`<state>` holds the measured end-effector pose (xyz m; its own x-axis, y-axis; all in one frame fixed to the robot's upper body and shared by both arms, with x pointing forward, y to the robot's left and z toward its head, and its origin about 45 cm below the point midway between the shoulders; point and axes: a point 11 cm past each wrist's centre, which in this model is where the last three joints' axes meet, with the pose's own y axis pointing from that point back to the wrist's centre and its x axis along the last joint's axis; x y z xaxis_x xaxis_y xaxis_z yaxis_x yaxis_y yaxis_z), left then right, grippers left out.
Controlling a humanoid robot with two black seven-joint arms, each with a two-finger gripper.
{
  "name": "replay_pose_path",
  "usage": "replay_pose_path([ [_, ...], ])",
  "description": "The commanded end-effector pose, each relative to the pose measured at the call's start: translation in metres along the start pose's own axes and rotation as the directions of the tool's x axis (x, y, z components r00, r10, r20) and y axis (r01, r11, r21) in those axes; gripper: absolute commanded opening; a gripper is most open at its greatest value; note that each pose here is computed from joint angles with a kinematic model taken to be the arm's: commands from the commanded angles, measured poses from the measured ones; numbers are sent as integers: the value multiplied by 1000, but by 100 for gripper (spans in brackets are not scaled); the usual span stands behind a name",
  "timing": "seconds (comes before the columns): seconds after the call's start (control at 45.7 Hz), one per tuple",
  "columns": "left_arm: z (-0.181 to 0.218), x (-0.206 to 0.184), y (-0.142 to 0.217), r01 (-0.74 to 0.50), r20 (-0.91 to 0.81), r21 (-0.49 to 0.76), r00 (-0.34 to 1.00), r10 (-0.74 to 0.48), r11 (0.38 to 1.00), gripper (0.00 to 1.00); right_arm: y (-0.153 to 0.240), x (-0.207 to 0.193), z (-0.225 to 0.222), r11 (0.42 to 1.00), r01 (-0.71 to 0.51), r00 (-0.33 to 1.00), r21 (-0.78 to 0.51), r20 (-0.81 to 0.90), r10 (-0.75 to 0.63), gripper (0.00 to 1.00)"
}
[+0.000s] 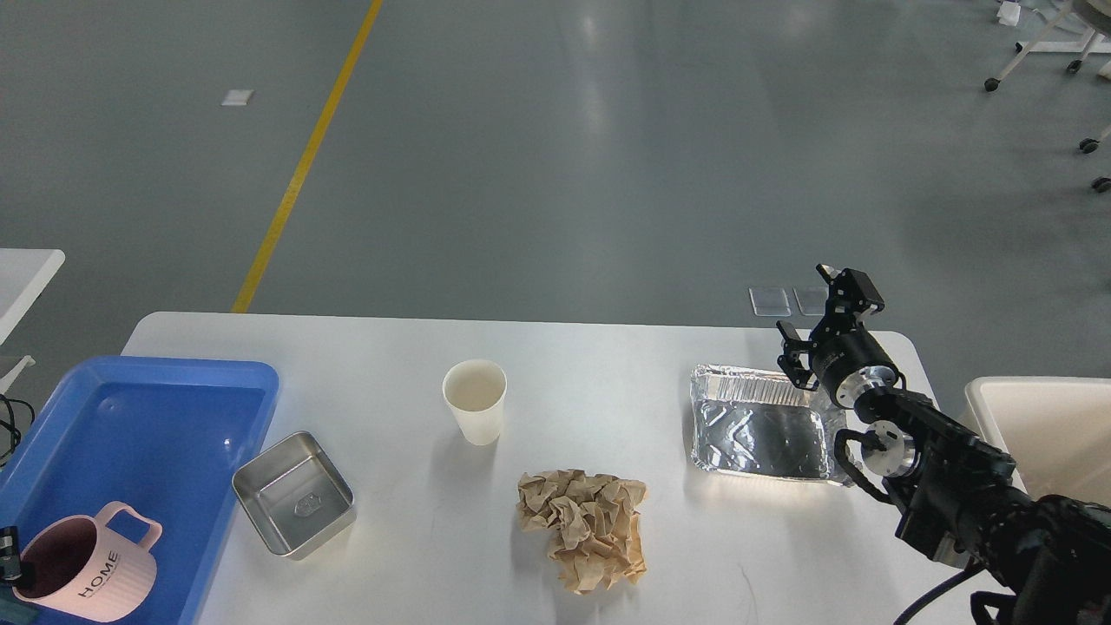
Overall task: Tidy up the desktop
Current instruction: 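Release the mug and withdraw the left gripper from the bin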
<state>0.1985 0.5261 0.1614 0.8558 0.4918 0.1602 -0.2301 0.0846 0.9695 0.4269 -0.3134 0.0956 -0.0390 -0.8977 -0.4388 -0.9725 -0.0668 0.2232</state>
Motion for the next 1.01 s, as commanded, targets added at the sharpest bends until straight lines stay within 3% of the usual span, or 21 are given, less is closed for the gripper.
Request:
replay_pose_path([
  [0.0, 4, -2, -6, 8, 2, -11, 1000, -8, 1000, 19, 1, 0, 2, 1000, 0, 1000, -4, 2, 0, 100],
  [0.109, 5, -2, -7, 13, 1, -16, 1000, -13, 1000, 29, 1, 0, 2, 1000, 1, 1000, -3, 2, -1, 100],
  [0.263, 8, -1, -5, 16, -6, -31, 1000, -17, 999, 50, 1, 1, 2, 1000, -2, 1000, -4, 2, 2, 100],
  [0.35, 11, 4, -1, 4, -13, -54, 1000, -5, 999, 72, 2, 2, 4, 1000, -5, 1000, -7, 1, 5, 100],
  [0.46, 25, 15, 11, -14, -30, -141, 1000, 10, 990, 87, 2, 2, 3, 1000, -3, 1000, -6, 2, 3, 100],
  [0.569, 32, 30, 37, -18, -40, -193, 999, 10, 981, 91, 1, 0, 1, 1000, 0, 1000, -2, 1, 0, 100],
  [0.723, 73, 64, 71, -72, -13, -326, 997, 72, 943, 97, -1, -2, 0, 1000, 4, 1000, 1, 2, -4, 100],
  [0.832, 108, 75, 69, -99, 0, -436, 994, 110, 895, 97, -1, -3, 1, 1000, 6, 1000, -1, 3, -6, 100],
  [0.898, 143, 74, 60, -87, 12, -554, 994, 113, 828, 97, -1, -4, 1, 1000, 8, 1000, 0, 4, -8, 100],
  [0.985, 177, 77, 65, -122, -15, -736, 986, 165, 666, 97, -1, -3, 1, 1000, 6, 1000, 0, 3, -6, 100],
])
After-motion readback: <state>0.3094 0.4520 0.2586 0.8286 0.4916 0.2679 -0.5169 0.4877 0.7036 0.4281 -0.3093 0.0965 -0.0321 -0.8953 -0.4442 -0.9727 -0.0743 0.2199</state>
